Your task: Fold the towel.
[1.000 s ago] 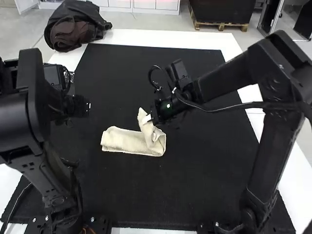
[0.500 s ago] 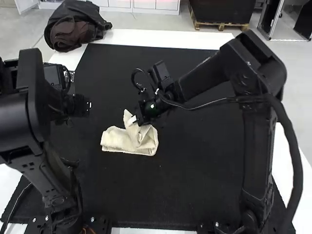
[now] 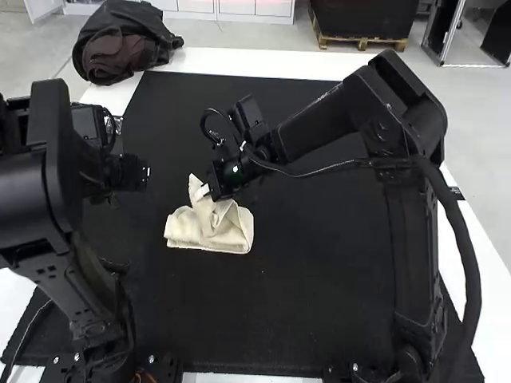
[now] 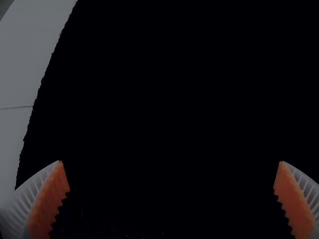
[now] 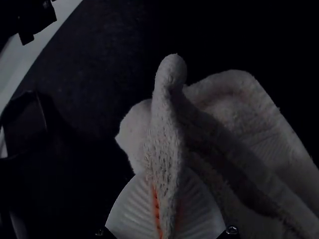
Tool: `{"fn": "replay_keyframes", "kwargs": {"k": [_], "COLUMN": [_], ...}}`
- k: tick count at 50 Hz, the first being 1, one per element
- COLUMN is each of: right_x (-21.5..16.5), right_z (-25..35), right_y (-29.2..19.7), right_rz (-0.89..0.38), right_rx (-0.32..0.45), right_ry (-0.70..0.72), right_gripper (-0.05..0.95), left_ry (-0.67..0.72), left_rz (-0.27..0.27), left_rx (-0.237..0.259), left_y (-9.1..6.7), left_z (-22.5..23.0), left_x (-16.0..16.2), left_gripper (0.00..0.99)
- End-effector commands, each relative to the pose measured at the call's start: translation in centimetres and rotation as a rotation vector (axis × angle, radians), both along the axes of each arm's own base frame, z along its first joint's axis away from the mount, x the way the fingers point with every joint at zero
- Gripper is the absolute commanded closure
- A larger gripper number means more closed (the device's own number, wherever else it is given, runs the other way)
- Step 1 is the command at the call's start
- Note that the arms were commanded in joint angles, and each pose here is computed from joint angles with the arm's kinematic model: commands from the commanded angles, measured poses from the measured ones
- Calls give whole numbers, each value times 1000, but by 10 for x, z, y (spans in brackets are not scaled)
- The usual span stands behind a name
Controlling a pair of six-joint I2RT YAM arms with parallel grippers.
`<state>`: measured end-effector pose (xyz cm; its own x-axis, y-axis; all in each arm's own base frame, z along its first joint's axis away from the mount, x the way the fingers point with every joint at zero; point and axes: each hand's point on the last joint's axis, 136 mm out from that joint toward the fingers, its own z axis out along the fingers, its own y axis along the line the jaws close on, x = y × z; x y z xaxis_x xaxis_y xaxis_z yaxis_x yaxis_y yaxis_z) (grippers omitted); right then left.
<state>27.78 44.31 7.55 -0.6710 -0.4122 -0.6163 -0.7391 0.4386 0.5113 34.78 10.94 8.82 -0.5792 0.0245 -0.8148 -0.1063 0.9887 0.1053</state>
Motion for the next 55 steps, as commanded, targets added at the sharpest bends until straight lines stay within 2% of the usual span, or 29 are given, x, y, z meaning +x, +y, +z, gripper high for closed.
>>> {"fn": "replay_keyframes", "kwargs": {"k": [1, 20, 28, 37, 40, 42, 55], "right_x": [-4, -6, -7, -2, 1, 1, 18], "right_z": [15, 20, 24, 33, 37, 39, 68], "right_y": [20, 42, 48, 50, 50, 50, 27], "right_rz": [34, 57, 53, 50, 49, 47, 6], "right_rx": [44, 68, 79, 91, 96, 99, 105], "right_ry": [-14, -21, -11, -30, -43, -49, -46], "right_gripper": [921, 905, 505, 202, 46, 10, 20], "left_ry": [-15, -13, -6, -12, -12, -12, -4], "left_rz": [1, 5, 7, 8, 8, 9, 6], "left_rx": [-6, -7, -10, -9, -9, -9, -12], "left_y": [1, 3, 2, 2, 3, 3, 1], "left_z": [3, 3, 0, 1, 2, 2, -1], "left_x": [-1, -3, -5, -4, -4, -4, -5], "left_gripper": [34, 34, 34, 34, 34, 34, 34]}}
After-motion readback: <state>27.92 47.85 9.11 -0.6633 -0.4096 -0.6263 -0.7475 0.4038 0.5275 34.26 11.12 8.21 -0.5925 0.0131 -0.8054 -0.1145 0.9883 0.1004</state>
